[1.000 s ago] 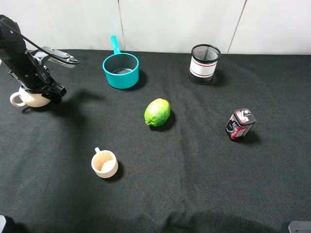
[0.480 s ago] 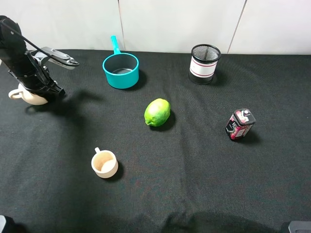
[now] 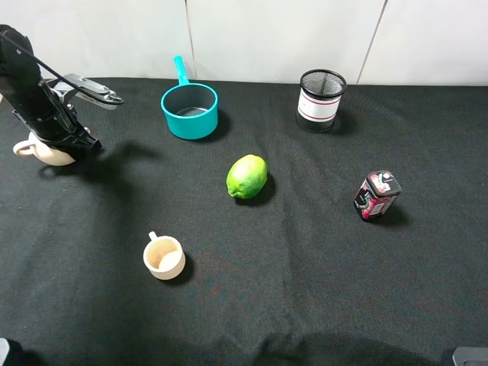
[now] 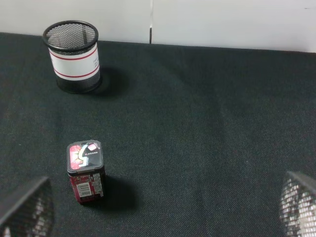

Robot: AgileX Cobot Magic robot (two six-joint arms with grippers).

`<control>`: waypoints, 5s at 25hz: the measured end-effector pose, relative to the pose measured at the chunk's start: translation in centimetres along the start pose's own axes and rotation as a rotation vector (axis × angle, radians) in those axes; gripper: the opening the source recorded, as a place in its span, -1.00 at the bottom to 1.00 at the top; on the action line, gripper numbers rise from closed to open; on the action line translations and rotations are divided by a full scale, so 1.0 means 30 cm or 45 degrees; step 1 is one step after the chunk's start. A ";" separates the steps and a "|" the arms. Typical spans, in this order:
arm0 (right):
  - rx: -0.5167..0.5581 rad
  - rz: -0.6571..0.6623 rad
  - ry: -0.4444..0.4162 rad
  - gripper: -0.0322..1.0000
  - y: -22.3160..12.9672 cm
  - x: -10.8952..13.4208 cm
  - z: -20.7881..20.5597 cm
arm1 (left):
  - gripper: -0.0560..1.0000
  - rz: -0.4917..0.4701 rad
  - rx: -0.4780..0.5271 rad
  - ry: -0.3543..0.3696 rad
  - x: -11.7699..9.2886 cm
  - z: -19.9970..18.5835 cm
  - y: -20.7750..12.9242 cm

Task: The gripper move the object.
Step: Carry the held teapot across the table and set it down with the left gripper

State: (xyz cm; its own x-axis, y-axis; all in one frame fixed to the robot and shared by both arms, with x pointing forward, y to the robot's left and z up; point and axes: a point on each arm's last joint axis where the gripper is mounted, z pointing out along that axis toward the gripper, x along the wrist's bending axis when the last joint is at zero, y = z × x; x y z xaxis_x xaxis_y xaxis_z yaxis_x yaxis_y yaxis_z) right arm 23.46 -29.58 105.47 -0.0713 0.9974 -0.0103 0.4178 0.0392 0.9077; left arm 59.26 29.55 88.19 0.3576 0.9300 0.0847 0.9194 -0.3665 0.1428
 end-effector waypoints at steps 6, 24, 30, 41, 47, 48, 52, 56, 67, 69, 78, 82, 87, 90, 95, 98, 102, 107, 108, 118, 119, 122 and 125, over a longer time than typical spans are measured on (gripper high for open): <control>0.000 0.000 0.000 0.41 0.000 0.000 0.000 | -0.70 -0.002 -0.019 0.007 0.002 -0.036 0.002; 0.000 0.000 0.000 0.41 0.000 0.000 0.000 | -0.70 -0.012 -0.202 0.079 0.007 -0.322 -0.013; 0.000 0.000 0.000 0.41 0.000 0.000 0.000 | -0.70 -0.009 -0.188 0.075 -0.004 -0.371 -0.032; 0.000 0.000 0.000 0.41 0.000 0.000 0.000 | -0.70 0.183 -0.134 0.016 -0.170 -0.422 -0.023; 0.000 0.000 0.000 0.41 0.000 0.000 0.000 | -0.70 0.300 -0.102 -0.015 -0.267 -0.427 -0.018; 0.000 0.000 0.000 0.41 0.000 0.000 0.000 | -0.70 0.315 -0.103 -0.017 -0.279 -0.428 -0.017; 0.000 0.000 0.000 0.41 0.000 0.000 0.000 | -0.70 0.378 -0.099 -0.030 -0.331 -0.432 -0.015; 0.000 0.000 0.000 0.41 0.000 0.000 0.000 | -0.70 0.441 -0.058 -0.047 -0.381 -0.435 -0.025; 0.000 0.000 0.000 0.41 0.000 0.000 0.000 | -0.70 0.547 -0.040 -0.075 -0.516 -0.448 -0.041; 0.000 0.000 0.000 0.41 0.000 0.000 0.000 | -0.70 0.575 -0.043 -0.081 -0.545 -0.451 -0.045; 0.000 0.000 0.000 0.41 0.000 0.000 0.000 | -0.70 0.667 -0.054 -0.106 -0.674 -0.466 -0.074; 0.000 0.000 0.000 0.41 0.000 0.000 0.000 | -0.70 0.711 -0.059 -0.118 -0.735 -0.474 -0.094; 0.000 0.000 0.000 0.41 0.000 0.000 0.000 | -0.70 0.781 -0.072 -0.134 -0.810 -0.485 -0.124; 0.000 0.000 0.000 0.41 0.000 0.000 0.000 | -0.70 0.800 -0.106 -0.151 -0.859 -0.493 -0.139; 0.000 0.000 0.000 0.41 0.000 0.000 0.000 | -0.70 0.839 -0.180 -0.189 -0.939 -0.508 -0.166; 0.000 0.000 0.000 0.41 0.000 0.000 0.000 | -0.70 0.836 -0.238 -0.221 -0.982 -0.517 -0.178; 0.000 0.000 0.000 0.41 0.000 0.000 0.000 | -0.70 0.779 -0.282 -0.250 -1.003 -0.522 -0.177; 0.000 0.000 0.000 0.41 0.000 0.000 0.000 | -0.70 0.731 -0.327 -0.287 -1.015 -0.522 -0.167; 0.000 0.000 0.000 0.41 0.000 0.000 0.000 | -0.70 0.720 -0.328 -0.298 -1.020 -0.516 -0.164; 0.000 0.000 0.000 0.41 0.000 0.000 0.000 | -0.70 0.728 -0.260 -0.335 -1.123 -0.412 -0.141; 0.000 0.000 0.000 0.41 0.000 0.000 0.000 | -0.70 0.730 -0.264 -0.338 -1.131 -0.401 -0.139; 0.000 0.000 0.000 0.41 0.000 0.000 0.000 | -0.70 0.735 -0.278 -0.346 -1.151 -0.373 -0.133; 0.000 0.000 0.000 0.41 0.000 0.000 0.000 | -0.70 0.746 -0.274 -0.347 -1.169 -0.348 -0.135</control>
State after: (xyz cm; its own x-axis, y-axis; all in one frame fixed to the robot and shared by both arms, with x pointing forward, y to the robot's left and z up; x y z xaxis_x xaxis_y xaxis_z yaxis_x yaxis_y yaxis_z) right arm 23.46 -29.58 105.47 -0.0713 0.9974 -0.0103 0.4178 0.0392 0.9077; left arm 41.28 -1.85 94.95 0.8409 0.5397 -0.0394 0.5185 -0.7827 0.3443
